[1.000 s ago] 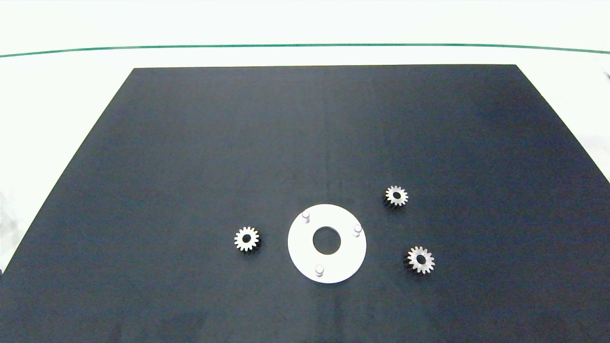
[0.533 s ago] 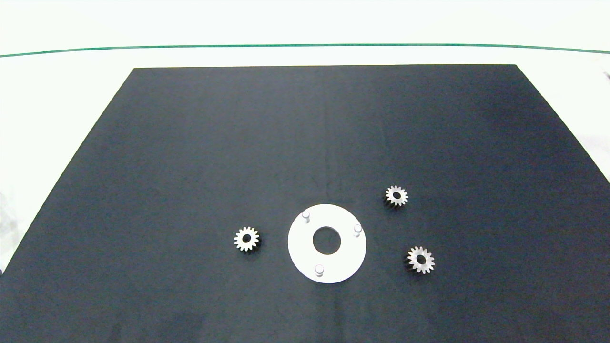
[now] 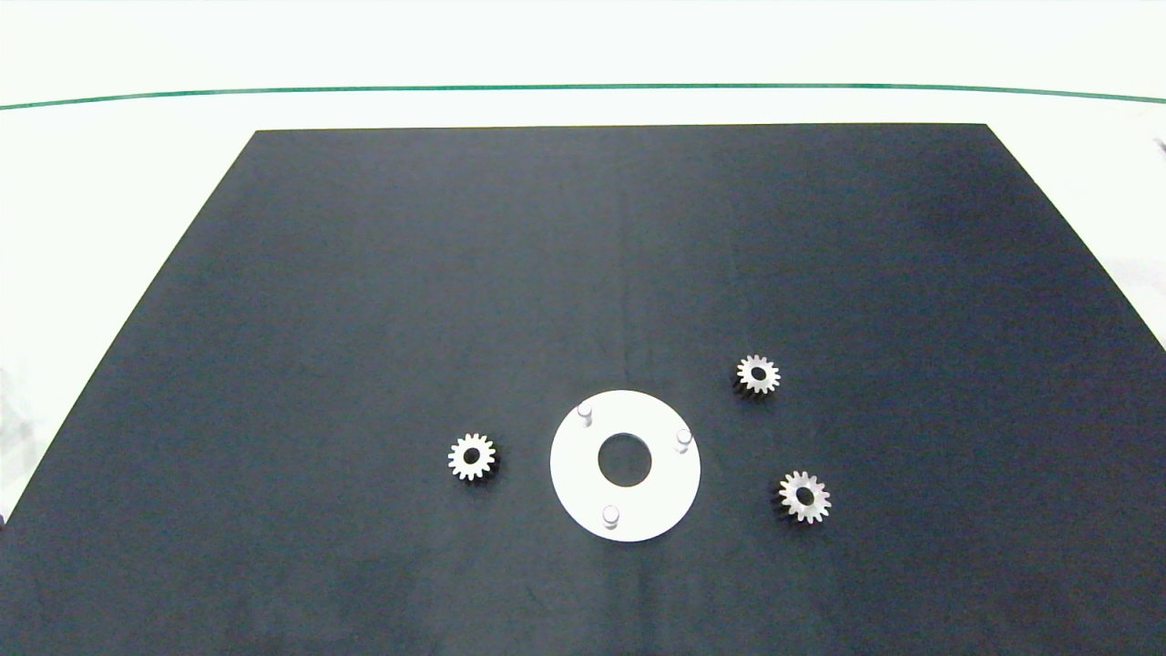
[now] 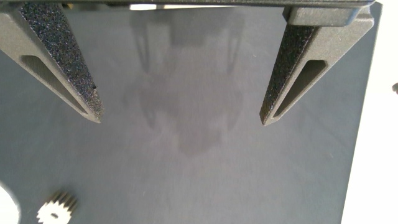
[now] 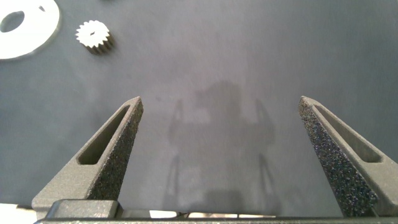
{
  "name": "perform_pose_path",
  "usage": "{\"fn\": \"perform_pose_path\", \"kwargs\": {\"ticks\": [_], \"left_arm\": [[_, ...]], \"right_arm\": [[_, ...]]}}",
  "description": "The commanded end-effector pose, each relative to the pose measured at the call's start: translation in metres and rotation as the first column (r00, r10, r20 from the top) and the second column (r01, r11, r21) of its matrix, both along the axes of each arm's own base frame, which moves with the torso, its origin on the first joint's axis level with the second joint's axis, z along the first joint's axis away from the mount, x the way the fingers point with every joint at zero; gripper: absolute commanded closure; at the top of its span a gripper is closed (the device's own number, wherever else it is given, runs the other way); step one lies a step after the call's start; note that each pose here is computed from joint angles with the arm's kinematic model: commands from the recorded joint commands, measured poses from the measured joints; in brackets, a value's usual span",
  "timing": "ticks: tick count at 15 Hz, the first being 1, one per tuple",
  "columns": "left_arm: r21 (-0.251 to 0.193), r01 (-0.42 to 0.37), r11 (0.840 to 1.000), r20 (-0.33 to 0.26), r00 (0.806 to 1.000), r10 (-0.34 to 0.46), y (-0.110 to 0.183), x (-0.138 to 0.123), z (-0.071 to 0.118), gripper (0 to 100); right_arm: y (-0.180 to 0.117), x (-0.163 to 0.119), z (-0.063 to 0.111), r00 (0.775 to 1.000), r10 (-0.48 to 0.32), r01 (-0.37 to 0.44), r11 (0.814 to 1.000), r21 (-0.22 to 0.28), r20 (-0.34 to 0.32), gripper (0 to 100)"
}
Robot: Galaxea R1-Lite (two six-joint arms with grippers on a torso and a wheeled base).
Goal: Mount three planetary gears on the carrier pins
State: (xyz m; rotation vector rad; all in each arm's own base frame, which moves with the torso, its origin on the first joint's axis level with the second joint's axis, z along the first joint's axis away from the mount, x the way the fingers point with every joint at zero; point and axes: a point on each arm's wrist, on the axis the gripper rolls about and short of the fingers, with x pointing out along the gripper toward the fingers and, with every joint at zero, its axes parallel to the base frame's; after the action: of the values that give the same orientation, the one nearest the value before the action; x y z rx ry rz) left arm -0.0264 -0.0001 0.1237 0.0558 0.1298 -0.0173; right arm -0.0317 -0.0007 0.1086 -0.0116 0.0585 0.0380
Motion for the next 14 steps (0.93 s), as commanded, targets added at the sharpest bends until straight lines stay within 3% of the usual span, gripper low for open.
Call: {"fn": "perform_pose_path", "kwargs": {"ticks": [1,4,6,8,11,14], "left_arm": [[0.02,0.003,1.0,-0.163,0.987,0.0,0.0,0.05,0.1,0],[0.133,0.014,0.991,-0.284,0.959,0.025,0.0,0.101,0.149,0],[0.133,0.023,0.991,-0.328,0.945,0.022,0.0,0.122,0.165,0],[0.124,0.021,0.992,-0.378,0.926,0.027,0.0,0.143,0.166,0],[0.135,-0.002,0.991,-0.414,0.909,0.058,0.001,0.158,0.163,0],[0.133,-0.004,0.991,-0.419,0.906,0.06,0.001,0.159,0.162,0]], "right_arm": [[0.0,0.02,0.062,0.994,0.073,-0.078,0.995,-0.06,-0.086,0],[0.004,0.057,0.101,0.978,0.114,-0.138,0.982,-0.13,-0.177,0],[0.011,0.082,0.115,0.956,0.172,-0.21,0.967,-0.147,-0.236,0],[0.021,0.102,0.127,0.93,0.248,-0.297,0.942,-0.154,-0.272,0],[0.041,0.143,0.125,0.87,0.299,-0.409,0.882,-0.234,-0.392,0],[0.064,0.166,0.12,0.807,0.361,-0.517,0.815,-0.263,-0.468,0]]}}
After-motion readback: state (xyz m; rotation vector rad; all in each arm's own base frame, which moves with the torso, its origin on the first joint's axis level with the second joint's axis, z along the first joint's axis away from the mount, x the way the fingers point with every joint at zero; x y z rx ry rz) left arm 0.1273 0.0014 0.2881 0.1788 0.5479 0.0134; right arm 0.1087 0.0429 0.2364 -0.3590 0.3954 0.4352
